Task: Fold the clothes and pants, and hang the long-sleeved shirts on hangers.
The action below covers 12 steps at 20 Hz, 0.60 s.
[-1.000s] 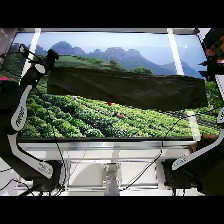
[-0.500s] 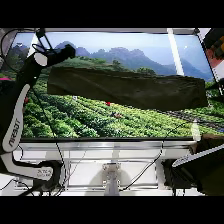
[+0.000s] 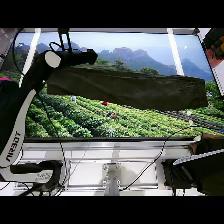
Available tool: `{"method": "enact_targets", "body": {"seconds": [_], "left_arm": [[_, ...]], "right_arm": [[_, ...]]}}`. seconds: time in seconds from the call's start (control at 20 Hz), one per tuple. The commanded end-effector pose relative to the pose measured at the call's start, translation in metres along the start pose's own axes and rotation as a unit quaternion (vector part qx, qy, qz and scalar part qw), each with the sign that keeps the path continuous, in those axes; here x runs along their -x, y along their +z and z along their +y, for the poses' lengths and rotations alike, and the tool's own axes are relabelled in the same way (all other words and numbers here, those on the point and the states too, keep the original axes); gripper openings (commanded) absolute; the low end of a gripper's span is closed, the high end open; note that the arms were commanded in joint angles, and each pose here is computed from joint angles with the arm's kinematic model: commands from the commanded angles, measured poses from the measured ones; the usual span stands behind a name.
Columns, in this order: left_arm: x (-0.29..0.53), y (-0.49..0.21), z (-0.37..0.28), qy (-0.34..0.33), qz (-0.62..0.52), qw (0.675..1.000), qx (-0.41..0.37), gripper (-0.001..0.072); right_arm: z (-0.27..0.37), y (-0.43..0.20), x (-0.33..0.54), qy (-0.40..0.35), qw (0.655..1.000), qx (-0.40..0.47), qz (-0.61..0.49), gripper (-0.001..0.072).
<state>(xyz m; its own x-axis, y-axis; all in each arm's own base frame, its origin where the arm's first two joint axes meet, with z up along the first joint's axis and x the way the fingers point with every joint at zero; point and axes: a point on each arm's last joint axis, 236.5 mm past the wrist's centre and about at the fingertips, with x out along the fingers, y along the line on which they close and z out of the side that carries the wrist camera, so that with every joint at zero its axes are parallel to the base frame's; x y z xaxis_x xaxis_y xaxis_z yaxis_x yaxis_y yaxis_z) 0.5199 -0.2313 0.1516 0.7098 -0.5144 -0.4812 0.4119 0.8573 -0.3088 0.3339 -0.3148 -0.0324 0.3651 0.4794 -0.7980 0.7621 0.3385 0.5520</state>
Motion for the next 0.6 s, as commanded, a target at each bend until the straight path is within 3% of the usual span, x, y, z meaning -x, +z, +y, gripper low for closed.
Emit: {"method": "enact_targets", "body": {"seconds": [0.0,0.55], "left_arm": [[-0.002,-0.006,-0.023,-0.018,0.008,1.0,-0.011,0.0551],[-0.009,-0.014,-0.056,-0.066,0.016,0.997,0.035,0.0553]], "right_arm": [[-0.004,-0.007,-0.009,0.038,0.999,-0.019,0.03,0.0584],[0.008,-0.011,-0.073,0.094,0.99,-0.014,0.104,0.061]]}}
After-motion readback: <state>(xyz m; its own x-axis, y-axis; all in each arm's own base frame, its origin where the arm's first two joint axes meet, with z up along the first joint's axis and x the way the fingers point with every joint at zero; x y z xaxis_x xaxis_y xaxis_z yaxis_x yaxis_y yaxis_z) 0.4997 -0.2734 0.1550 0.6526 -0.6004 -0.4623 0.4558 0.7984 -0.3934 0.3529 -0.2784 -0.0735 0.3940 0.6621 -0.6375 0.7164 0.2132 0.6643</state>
